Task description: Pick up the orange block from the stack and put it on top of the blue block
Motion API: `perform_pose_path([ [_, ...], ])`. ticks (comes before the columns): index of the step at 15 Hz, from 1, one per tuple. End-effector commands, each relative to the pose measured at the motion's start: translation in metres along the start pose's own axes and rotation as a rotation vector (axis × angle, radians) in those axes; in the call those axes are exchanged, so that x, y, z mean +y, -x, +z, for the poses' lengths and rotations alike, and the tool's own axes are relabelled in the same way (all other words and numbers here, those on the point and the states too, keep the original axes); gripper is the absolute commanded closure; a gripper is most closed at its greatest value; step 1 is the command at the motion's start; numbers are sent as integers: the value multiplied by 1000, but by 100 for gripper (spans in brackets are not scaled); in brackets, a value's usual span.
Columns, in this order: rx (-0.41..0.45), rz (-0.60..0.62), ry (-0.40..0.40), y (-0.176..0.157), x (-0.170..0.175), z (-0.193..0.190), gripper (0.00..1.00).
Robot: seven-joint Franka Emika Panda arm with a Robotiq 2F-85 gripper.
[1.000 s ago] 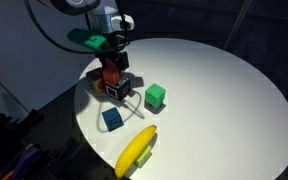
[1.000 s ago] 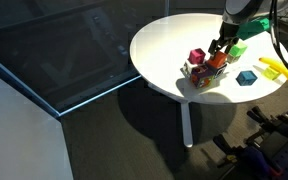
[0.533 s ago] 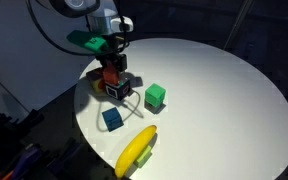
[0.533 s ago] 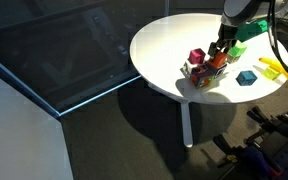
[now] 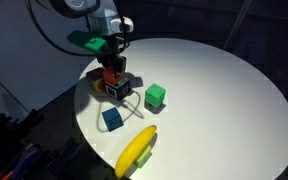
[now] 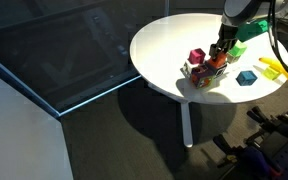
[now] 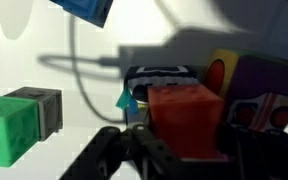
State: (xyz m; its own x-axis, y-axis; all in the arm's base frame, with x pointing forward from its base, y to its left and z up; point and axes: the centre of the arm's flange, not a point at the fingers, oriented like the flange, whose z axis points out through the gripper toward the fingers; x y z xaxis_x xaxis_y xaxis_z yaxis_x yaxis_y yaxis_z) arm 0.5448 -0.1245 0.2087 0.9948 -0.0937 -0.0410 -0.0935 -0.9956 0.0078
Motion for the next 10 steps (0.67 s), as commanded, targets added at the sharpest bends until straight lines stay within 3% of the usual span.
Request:
perform_pose_path([
  [1, -18, 3, 17, 14, 6, -15, 75],
  [10, -77, 3, 63, 48, 35, -42, 75],
])
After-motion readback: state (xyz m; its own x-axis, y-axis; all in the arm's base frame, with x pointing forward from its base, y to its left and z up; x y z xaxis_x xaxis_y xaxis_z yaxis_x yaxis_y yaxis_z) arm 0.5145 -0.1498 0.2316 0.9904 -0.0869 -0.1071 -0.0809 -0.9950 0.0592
